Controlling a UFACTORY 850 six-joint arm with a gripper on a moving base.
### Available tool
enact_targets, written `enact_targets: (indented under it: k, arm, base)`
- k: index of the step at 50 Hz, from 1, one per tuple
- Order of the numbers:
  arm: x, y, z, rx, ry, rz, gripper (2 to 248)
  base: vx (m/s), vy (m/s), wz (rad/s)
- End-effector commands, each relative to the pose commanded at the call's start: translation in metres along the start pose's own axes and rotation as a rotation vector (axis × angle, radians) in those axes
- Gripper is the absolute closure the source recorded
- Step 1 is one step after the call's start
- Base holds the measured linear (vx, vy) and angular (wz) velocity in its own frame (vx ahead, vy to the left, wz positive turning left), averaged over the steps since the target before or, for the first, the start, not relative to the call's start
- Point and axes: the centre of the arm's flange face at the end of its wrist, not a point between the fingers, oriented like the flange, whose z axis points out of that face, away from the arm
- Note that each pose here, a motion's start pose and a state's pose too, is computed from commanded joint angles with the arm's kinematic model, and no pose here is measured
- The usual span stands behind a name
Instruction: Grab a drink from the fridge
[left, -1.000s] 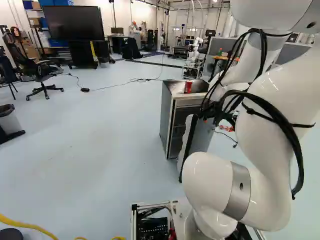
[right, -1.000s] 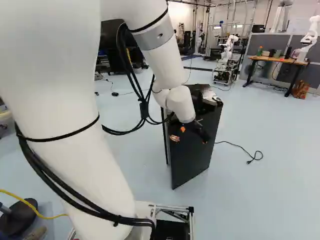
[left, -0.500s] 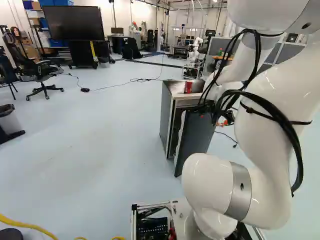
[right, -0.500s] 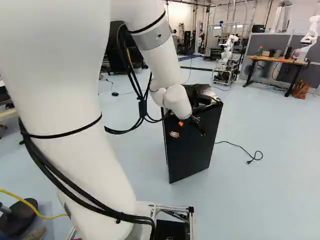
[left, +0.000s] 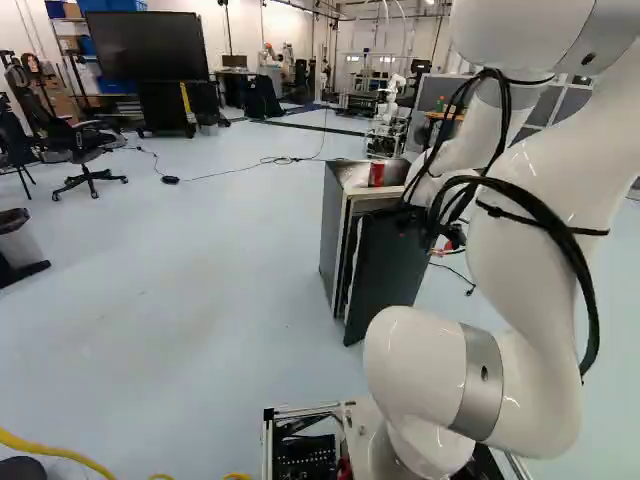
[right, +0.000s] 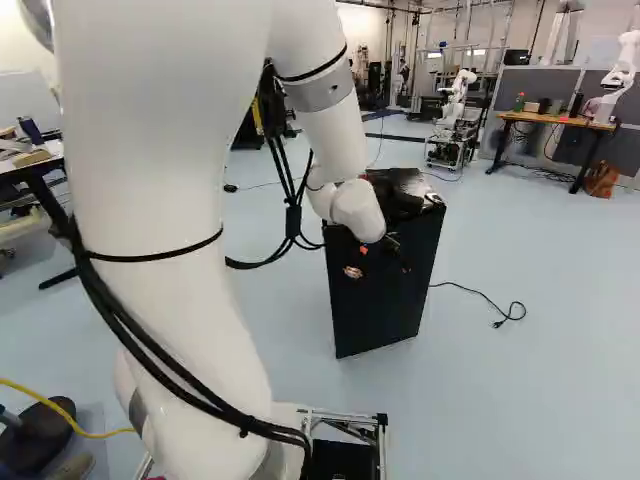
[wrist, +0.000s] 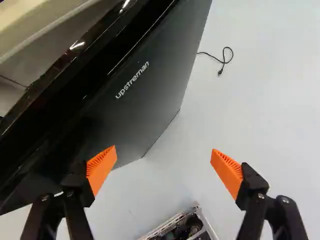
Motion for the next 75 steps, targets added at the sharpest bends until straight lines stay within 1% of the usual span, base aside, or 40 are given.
enact_targets:
  k: [7, 18, 45, 64, 75]
  arm:
    - [-0.001, -0.001, 0.007, 0.006, 0.022, -0.009, 3]
    - [-0.008, -0.007, 0.014, 0.022, 0.057, -0.031, 3]
    - [-0.027, -0.028, 0.028, 0.077, 0.144, -0.092, 3]
    - [-0.032, -0.045, 0.042, 0.123, 0.216, -0.132, 3]
    - [-0.031, -0.049, 0.043, 0.136, 0.252, -0.138, 3]
  base:
    - [0.000, 0.000, 0.000]
    - [0.000, 0.000, 0.000]
    - [0.000, 0.000, 0.000]
    - [0.000, 0.000, 0.000]
    - [0.000, 0.000, 0.000]
